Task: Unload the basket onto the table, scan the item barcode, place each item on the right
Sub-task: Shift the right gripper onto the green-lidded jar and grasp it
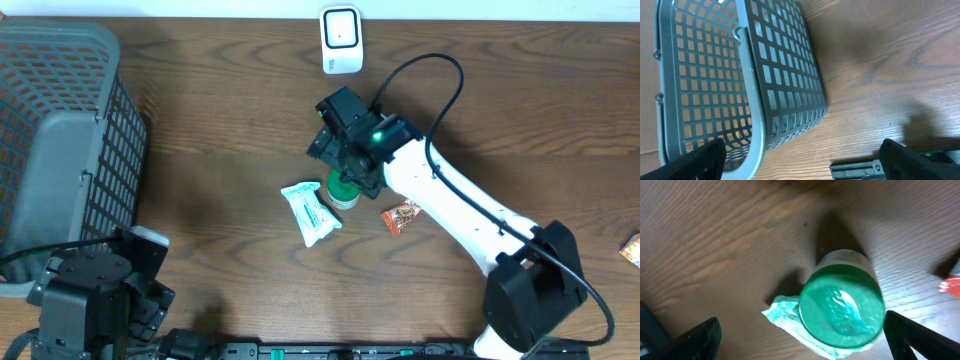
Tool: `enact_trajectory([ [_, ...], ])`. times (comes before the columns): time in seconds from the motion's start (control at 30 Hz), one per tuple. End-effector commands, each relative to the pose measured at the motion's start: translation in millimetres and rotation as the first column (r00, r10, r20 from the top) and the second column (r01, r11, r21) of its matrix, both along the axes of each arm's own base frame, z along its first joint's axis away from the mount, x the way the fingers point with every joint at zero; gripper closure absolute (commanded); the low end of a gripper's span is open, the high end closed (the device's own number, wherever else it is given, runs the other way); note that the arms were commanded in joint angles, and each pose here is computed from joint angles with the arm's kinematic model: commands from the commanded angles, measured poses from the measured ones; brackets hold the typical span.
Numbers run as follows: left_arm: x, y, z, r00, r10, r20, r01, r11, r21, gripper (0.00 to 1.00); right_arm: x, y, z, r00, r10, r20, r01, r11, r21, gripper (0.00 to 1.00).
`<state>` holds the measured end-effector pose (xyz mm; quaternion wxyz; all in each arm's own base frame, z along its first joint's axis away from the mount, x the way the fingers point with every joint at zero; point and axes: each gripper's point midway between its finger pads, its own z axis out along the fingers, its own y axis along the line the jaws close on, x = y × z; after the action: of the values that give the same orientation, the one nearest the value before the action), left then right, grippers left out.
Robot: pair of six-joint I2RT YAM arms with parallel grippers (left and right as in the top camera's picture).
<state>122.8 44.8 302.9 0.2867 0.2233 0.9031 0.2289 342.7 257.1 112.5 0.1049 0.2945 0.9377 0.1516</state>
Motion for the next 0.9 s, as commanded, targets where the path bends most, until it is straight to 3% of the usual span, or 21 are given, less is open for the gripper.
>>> enact_trajectory([
  [0.0,-0.4,0.4,1.6,1.0,0.011,0.008,-0.01,1.0,-0.008,0.02,-3.7,4.3,-16.3,0.995,-0.022,-0.095,0.028,0.998,0.059,0.01],
  [0.4,-0.4,0.4,1.6,1.0,0.011,0.008,-0.01,1.0,-0.008,0.02,-12.8,-2.2,-36.4,0.988,0.006,-0.155,-0.005,1.0,0.004,0.01],
  [0.87,-0.4,0.4,1.6,1.0,0.01,0.008,-0.01,1.0,-0.008,0.02,-5.3,-14.0,-1.1,0.988,0.06,-0.14,-0.063,0.998,-0.018,0.01],
])
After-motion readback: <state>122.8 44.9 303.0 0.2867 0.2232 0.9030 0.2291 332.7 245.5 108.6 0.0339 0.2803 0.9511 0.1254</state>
